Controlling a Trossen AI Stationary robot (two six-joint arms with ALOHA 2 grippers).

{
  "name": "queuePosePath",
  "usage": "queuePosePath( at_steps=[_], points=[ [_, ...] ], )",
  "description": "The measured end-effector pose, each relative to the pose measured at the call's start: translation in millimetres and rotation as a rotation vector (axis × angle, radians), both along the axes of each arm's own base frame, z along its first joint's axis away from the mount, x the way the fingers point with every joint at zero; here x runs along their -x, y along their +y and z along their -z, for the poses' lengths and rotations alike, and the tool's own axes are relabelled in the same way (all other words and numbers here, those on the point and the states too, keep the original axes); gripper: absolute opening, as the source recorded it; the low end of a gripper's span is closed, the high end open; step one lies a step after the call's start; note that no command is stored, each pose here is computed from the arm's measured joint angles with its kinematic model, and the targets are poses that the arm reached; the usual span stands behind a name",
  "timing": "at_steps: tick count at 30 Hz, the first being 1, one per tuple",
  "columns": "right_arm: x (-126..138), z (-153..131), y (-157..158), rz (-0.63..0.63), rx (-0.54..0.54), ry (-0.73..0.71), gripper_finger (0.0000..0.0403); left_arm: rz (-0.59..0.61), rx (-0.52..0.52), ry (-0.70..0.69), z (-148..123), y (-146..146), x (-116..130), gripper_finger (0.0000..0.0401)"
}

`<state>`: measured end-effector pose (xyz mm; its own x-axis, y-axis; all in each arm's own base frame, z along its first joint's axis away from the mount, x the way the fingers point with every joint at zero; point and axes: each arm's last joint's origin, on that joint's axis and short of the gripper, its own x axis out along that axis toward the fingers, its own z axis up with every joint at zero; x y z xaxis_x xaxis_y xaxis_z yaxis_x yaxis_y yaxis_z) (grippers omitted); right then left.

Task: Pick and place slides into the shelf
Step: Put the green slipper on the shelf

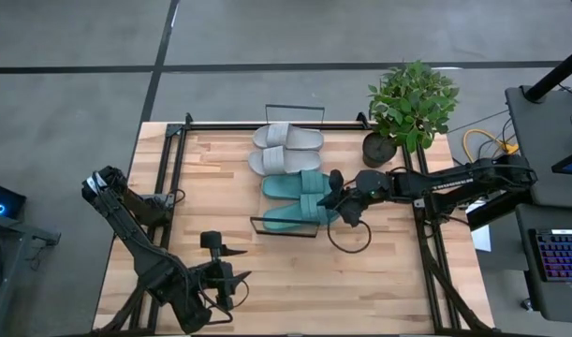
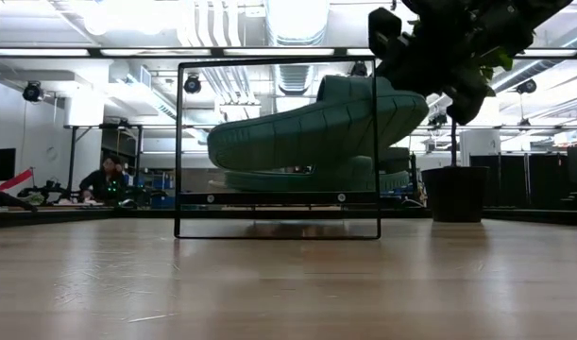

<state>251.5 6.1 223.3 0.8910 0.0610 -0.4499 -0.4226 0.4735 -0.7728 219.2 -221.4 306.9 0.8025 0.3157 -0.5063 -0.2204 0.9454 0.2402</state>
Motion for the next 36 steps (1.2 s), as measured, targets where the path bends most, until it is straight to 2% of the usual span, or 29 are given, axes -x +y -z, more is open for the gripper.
queuePosePath(
  at_steps=[6, 14, 17, 22, 26, 36],
  points=[
    [-4.0, 6.2, -0.9, 0.012, 0.052, 0.021, 0.0012, 0.0, -0.018, 0.015, 7.3, 1.2, 1.1, 0.0235],
    [-18.7, 31.9, -1.0, 0.035, 0.069, 0.101, 0.0012, -0.002, -0.041, 0.037, 19.4, 3.2, 2.8, 0.0235],
    [-20.9, 39.1, -1.2, 0.061, 0.029, 0.133, 0.0012, -0.002, -0.041, 0.037, 19.3, 3.2, 2.8, 0.0235],
    [-21.0, 37.1, -1.2, 0.134, -0.096, 0.129, 0.0016, -0.002, -0.041, 0.037, 19.3, 3.2, 2.8, 0.0235],
    [-18.1, 28.5, -1.8, 0.169, -0.149, 0.098, 0.0044, -0.002, -0.041, 0.037, 19.3, 3.2, 2.8, 0.0235],
    [-11.2, 26.6, -1.9, 0.241, -0.259, 0.141, 0.0156, -0.003, -0.041, 0.037, 19.3, 3.2, 2.8, 0.0235]
  ],
)
